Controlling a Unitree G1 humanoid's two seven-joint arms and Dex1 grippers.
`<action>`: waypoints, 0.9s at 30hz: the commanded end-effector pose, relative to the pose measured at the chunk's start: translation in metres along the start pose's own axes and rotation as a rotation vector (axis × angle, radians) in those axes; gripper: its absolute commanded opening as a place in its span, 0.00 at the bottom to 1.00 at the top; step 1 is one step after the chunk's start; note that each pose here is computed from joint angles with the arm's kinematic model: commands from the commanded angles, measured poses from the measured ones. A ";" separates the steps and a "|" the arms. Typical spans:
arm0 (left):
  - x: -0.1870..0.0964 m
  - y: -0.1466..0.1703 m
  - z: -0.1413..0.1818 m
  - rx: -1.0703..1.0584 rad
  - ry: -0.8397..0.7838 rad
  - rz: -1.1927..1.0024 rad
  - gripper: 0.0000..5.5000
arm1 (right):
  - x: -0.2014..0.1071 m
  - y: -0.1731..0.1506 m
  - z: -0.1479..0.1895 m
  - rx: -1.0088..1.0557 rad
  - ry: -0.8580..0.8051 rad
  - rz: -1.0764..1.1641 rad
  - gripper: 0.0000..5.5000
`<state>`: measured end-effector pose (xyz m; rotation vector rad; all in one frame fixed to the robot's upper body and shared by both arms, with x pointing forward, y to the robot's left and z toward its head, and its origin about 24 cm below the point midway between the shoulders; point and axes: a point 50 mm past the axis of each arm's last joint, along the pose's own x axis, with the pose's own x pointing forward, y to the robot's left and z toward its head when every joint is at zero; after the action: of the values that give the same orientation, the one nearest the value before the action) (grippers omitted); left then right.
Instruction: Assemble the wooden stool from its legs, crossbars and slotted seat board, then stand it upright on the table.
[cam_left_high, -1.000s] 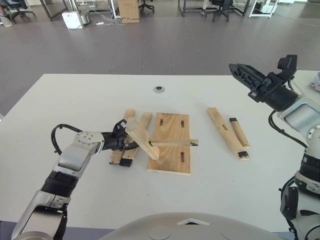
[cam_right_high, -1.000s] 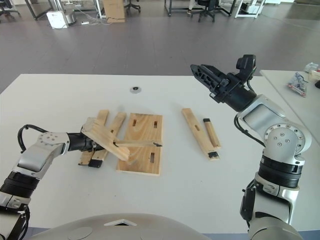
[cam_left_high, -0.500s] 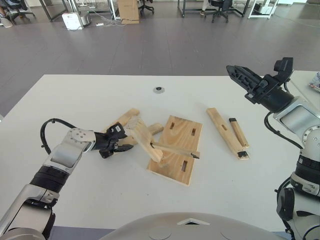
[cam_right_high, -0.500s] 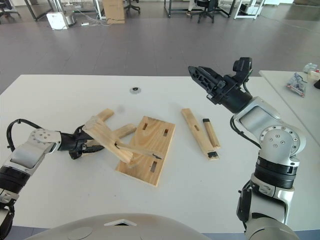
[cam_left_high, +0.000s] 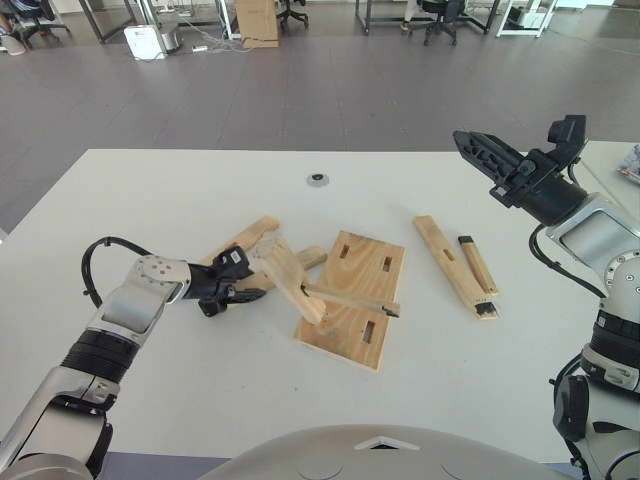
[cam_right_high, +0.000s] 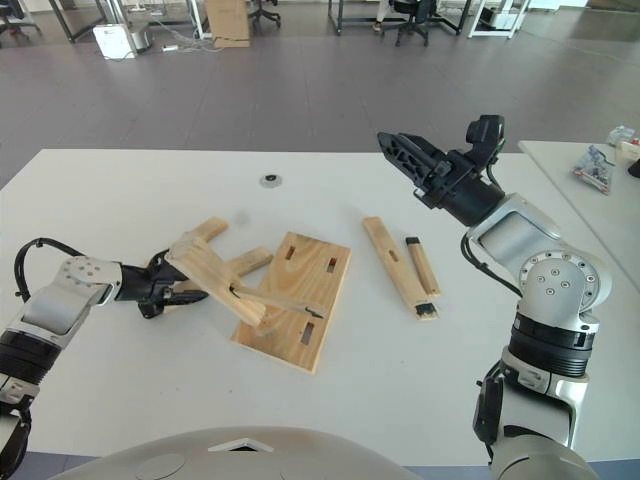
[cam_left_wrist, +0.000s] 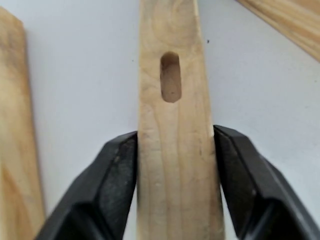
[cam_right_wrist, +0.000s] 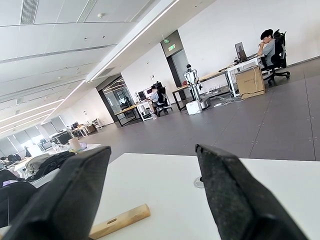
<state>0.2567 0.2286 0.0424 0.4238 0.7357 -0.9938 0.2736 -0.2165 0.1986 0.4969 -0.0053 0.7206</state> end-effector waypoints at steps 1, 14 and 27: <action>0.005 -0.009 -0.034 -0.199 0.094 -0.027 0.38 | 0.003 0.001 0.004 -0.005 -0.011 0.005 0.58; -0.109 0.026 0.164 -0.046 -0.760 -0.193 0.38 | 0.038 0.063 0.036 0.019 -0.072 0.420 0.69; -0.108 -0.025 0.185 0.021 -0.702 -0.572 0.38 | 0.050 0.082 0.032 0.155 -0.004 0.635 0.66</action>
<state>0.2697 0.1673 0.2492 -0.1520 0.1776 -1.5332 0.2696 -0.1522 0.2629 0.6612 -0.1036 1.2768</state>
